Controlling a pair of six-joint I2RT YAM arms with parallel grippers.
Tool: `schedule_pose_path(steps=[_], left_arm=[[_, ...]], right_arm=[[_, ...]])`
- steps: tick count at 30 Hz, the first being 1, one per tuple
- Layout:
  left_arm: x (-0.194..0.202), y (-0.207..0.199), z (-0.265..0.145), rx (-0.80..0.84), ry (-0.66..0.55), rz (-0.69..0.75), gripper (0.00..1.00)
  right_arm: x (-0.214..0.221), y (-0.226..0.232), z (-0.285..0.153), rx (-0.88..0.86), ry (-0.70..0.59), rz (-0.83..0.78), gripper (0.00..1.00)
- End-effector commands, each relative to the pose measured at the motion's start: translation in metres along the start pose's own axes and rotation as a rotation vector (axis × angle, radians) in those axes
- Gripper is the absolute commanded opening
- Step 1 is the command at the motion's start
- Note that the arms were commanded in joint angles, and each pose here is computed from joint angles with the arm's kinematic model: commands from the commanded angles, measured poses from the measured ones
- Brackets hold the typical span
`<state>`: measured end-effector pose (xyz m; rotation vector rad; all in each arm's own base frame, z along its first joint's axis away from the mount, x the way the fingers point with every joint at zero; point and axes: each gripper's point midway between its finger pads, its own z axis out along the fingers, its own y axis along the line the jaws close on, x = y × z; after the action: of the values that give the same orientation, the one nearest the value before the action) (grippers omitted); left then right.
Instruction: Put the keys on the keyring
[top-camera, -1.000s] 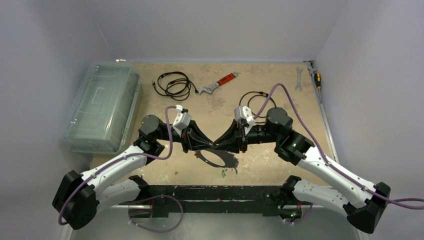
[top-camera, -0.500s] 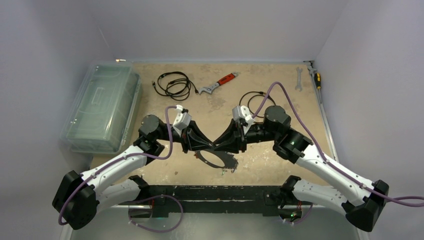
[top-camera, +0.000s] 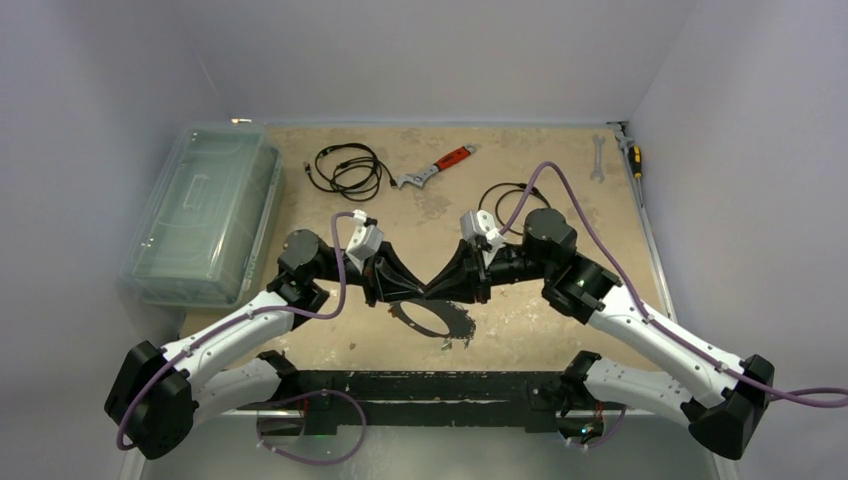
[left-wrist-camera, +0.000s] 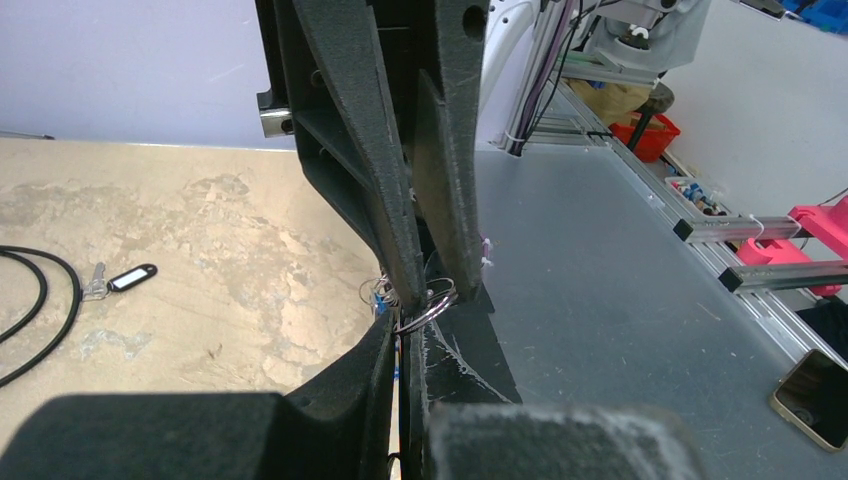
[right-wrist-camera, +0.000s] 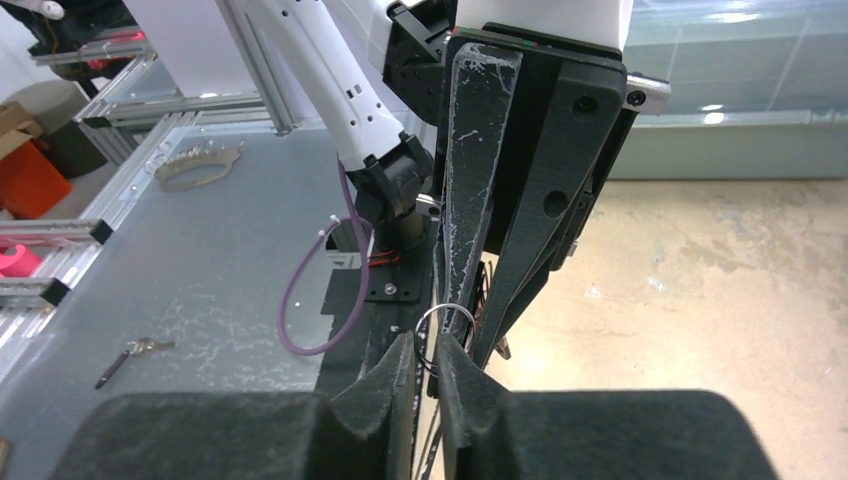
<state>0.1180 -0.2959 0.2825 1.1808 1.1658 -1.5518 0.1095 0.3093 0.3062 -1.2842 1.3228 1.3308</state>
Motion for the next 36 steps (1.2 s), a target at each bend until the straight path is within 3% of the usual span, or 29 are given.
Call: schedule_pose_path(steps=[1, 2, 11, 16, 19, 27, 36], left_arm=[[-0.015, -0.004, 0.001, 0.003, -0.039, 0.064, 0.00], [-0.015, -0.003, 0.001, 0.002, -0.039, 0.066, 0.00], [-0.009, 0.016, -0.004, -0.113, 0.031, 0.124, 0.00], [-0.011, 0.021, -0.007, -0.159, 0.031, 0.136, 0.38], [-0.010, 0.023, -0.008, -0.177, 0.037, 0.143, 0.44], [-0.002, 0.032, -0.013, -0.221, 0.089, 0.168, 0.41], [-0.010, 0.036, -0.014, -0.255, 0.060, 0.215, 0.36]], right_arm=[[-0.015, 0.005, 0.001, -0.030, -0.022, -0.034, 0.08], [-0.015, 0.004, 0.001, -0.027, -0.021, -0.027, 0.00], [-0.020, -0.008, -0.002, 0.082, -0.025, 0.058, 0.00], [-0.020, -0.006, -0.001, 0.083, -0.036, 0.129, 0.00], [-0.022, -0.006, -0.002, 0.093, -0.047, 0.163, 0.00], [-0.035, -0.017, -0.004, 0.191, -0.080, 0.291, 0.00], [-0.035, -0.037, -0.001, 0.314, -0.066, 0.488, 0.00]])
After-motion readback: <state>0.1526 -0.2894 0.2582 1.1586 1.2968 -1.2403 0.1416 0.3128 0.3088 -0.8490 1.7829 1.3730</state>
